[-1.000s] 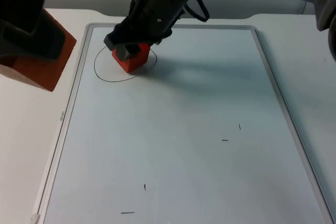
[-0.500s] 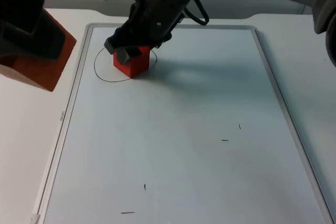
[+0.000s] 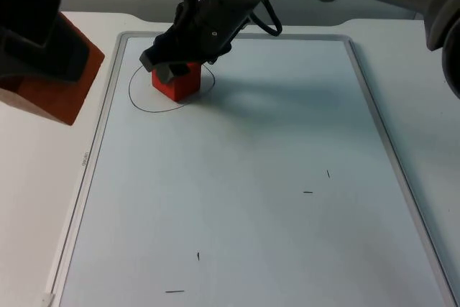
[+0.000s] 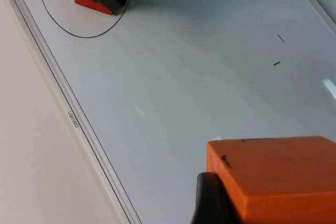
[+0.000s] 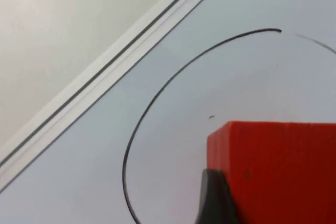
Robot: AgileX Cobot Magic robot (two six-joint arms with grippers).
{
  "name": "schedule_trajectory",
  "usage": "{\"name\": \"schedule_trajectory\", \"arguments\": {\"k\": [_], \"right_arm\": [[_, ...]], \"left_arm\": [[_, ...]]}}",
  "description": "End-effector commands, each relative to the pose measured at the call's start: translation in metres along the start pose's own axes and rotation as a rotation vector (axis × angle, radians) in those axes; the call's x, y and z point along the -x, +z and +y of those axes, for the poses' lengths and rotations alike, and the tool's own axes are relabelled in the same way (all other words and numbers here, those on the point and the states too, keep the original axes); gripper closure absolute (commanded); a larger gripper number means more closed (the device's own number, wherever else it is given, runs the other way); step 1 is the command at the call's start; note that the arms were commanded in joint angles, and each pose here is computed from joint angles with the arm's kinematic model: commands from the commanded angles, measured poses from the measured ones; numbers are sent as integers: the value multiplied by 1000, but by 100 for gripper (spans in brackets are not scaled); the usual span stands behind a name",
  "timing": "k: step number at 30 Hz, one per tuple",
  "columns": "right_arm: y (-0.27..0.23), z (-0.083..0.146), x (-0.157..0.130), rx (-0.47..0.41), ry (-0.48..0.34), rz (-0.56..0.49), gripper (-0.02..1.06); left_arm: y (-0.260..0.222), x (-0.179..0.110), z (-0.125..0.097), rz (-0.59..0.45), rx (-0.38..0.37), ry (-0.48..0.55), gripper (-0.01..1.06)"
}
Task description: Pick up one cube with the left hand and another cube with the right hand. First place the cube in the right hand at the target position, then stack the cube in the left hand on top.
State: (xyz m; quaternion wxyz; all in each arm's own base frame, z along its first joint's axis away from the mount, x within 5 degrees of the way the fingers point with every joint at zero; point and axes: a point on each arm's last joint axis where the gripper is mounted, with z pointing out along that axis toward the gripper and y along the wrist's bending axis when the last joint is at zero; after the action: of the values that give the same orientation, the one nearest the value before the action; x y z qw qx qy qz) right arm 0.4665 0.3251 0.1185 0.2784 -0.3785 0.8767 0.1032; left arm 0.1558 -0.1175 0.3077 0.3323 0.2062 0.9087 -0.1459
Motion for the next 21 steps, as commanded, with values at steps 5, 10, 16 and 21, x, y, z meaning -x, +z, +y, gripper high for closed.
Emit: {"name": "schedule_trajectory", "arguments": {"k": [5,10,16,21], "right_arm": [[-2,4,5,-3,-5,-32,74],[-2,4,5,-4,-7,-31,48],[-2,3,8,-11,-5,-59,12],[-19,5,22,11,29,-123,8]], "left_arm": [[-2,0,-2,-12,-13,-7,105],[-2,0,-2,-12,-13,-7,105],[-2,0,-2,-12,-13,-7,105],[-2,0,-2,-13,-10,-4,105]]}}
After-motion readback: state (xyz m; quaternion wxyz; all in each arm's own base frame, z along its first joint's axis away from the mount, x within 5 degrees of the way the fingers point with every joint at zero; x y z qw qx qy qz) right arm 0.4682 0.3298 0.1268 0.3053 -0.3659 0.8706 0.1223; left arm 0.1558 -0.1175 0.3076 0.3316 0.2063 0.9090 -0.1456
